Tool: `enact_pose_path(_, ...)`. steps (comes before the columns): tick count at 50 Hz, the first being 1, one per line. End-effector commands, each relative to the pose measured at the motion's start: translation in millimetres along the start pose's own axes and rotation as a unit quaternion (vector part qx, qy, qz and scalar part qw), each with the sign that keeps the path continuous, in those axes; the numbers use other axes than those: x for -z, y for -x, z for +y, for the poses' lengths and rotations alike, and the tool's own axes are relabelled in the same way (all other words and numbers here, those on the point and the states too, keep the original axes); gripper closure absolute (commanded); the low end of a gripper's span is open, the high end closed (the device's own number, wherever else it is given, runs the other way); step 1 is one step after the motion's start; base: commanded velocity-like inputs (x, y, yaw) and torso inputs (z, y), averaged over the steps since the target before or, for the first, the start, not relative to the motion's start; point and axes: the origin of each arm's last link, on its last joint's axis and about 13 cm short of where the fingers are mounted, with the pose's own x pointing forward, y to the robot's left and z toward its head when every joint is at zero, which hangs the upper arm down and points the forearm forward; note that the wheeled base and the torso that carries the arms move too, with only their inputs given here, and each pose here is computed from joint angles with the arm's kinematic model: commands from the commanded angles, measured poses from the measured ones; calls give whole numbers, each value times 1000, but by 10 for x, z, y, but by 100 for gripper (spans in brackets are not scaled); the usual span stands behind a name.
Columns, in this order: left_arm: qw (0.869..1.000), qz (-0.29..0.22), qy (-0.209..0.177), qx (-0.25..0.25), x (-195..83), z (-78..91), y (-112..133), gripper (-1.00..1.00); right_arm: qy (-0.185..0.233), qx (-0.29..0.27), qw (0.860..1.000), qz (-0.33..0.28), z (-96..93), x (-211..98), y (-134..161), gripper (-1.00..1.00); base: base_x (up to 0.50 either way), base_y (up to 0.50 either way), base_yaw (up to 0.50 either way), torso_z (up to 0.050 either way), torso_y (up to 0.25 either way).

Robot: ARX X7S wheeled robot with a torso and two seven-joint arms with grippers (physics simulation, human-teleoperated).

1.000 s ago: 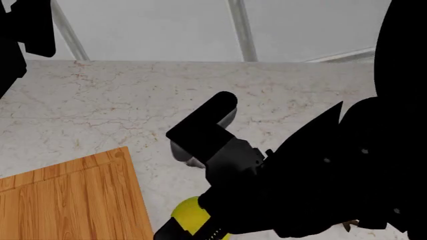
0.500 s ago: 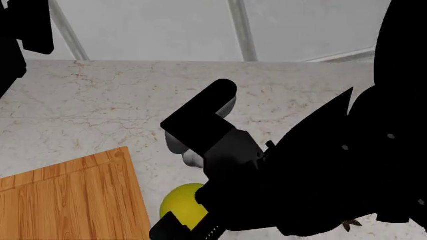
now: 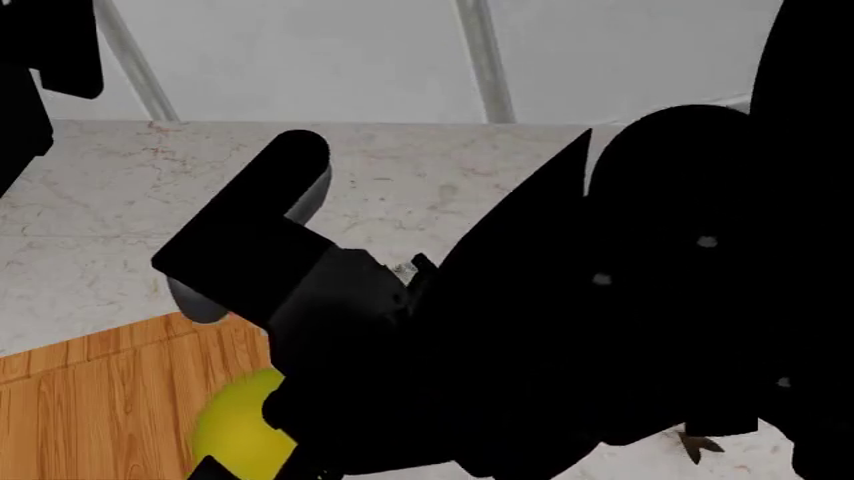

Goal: Clear the non-vegetable object off the cutting board and place the vegetables onto it.

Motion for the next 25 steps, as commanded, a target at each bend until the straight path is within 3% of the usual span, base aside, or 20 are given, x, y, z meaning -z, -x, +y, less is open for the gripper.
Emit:
enact_pose_path(1, 1000, -6, 14, 11, -27, 14, 12, -100, 52, -28, 998, -18, 13, -249, -116, 100, 0, 0, 0, 0, 0)
enact_pose_path(9, 1000, -2, 16, 11, 17, 16, -12, -100, 60, -38, 997, -17, -83, -376, -274, 100, 0, 0, 0, 0, 0)
enact_pose_path(25, 1000, -3, 21, 1, 33, 81, 22, -100, 78, -70, 994, -30, -11, -513, -455, 100, 0, 0, 0, 0, 0)
